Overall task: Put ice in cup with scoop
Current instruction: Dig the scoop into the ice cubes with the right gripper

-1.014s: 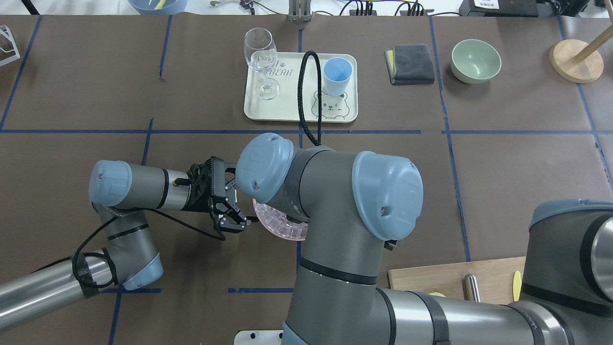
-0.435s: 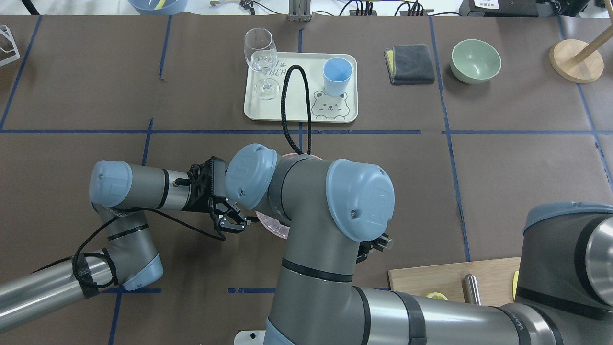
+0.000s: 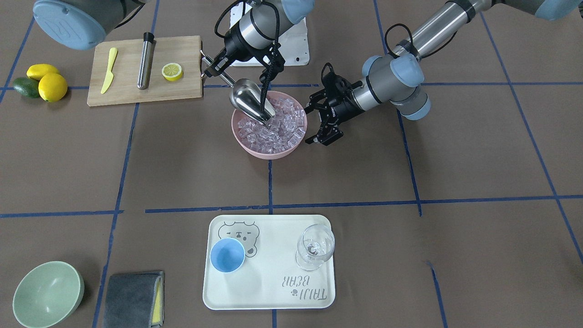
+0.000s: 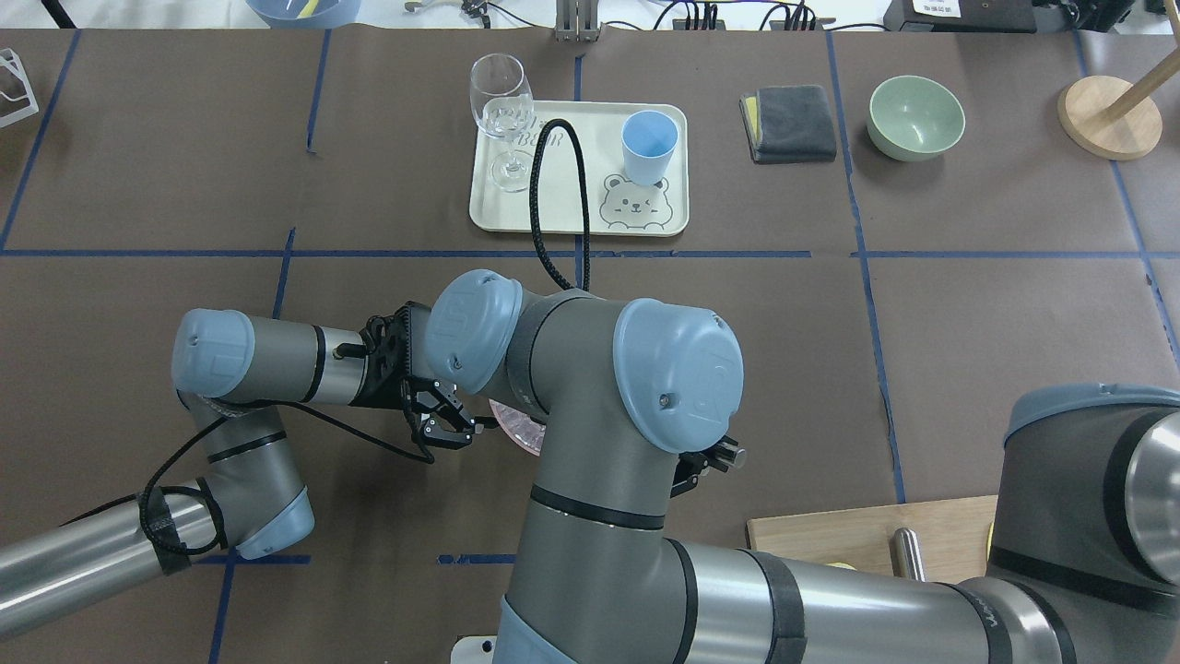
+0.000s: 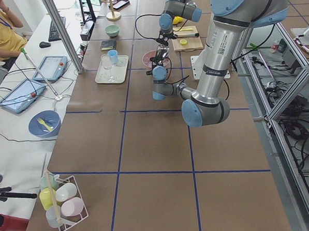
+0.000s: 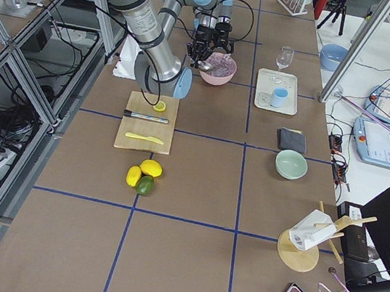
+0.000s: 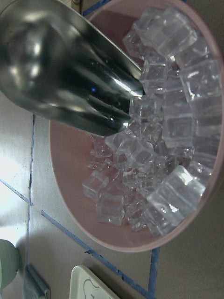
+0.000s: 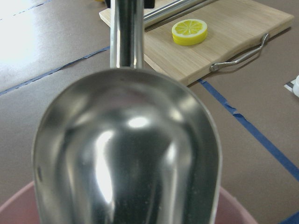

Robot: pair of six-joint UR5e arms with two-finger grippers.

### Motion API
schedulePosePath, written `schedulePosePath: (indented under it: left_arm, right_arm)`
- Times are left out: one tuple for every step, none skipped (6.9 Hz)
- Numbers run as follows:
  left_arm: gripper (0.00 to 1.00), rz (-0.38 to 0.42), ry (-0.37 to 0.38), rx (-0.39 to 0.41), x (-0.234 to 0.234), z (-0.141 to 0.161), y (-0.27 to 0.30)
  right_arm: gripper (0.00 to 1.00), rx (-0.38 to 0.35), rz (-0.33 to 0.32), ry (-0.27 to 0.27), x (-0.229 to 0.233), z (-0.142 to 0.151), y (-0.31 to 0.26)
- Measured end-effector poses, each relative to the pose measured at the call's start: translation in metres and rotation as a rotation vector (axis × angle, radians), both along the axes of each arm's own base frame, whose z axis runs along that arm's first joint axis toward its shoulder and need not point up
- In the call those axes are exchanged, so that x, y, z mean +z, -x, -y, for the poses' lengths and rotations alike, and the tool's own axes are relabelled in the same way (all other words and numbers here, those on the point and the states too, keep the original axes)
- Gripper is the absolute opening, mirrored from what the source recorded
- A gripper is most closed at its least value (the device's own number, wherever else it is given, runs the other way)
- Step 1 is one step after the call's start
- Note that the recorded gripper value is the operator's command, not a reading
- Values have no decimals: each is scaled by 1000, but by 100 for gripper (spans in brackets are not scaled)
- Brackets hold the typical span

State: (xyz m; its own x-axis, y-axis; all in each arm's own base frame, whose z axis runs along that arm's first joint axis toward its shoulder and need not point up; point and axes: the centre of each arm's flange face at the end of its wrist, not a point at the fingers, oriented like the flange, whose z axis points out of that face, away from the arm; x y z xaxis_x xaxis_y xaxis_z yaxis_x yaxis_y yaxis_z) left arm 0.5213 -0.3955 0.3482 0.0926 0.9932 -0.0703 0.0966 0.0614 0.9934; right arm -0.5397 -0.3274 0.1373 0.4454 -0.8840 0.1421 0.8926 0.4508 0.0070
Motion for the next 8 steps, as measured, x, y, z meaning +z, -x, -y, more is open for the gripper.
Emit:
schedulePosePath:
  left_arm:
    - [99, 0, 0, 0, 0, 0, 0]
    - [99, 1, 1, 0, 0, 0, 0]
    - [99, 1, 1, 0, 1, 0, 0]
    - [99, 1, 1, 0, 1, 0, -1]
    - [99, 1, 1, 0, 1, 0, -1]
    - [99, 1, 1, 0, 1, 0, 0]
    - [99, 1, 1, -1, 1, 0, 0]
    - [99, 1, 1, -1, 1, 0, 0]
  right_arm:
    - [0, 9, -14, 3, 2, 6, -5]
    - [0, 13, -28, 4, 5, 9, -6]
    - [0, 14, -37, 4, 6, 11, -5]
    - [0, 13, -42, 4, 4, 14, 0]
    - [0, 13, -44, 5, -3, 17, 7]
    - [0, 14, -41, 5, -11, 19, 15]
    - [0, 13, -31, 1, -13, 23, 25]
    - [0, 14, -20, -6, -9, 27, 36]
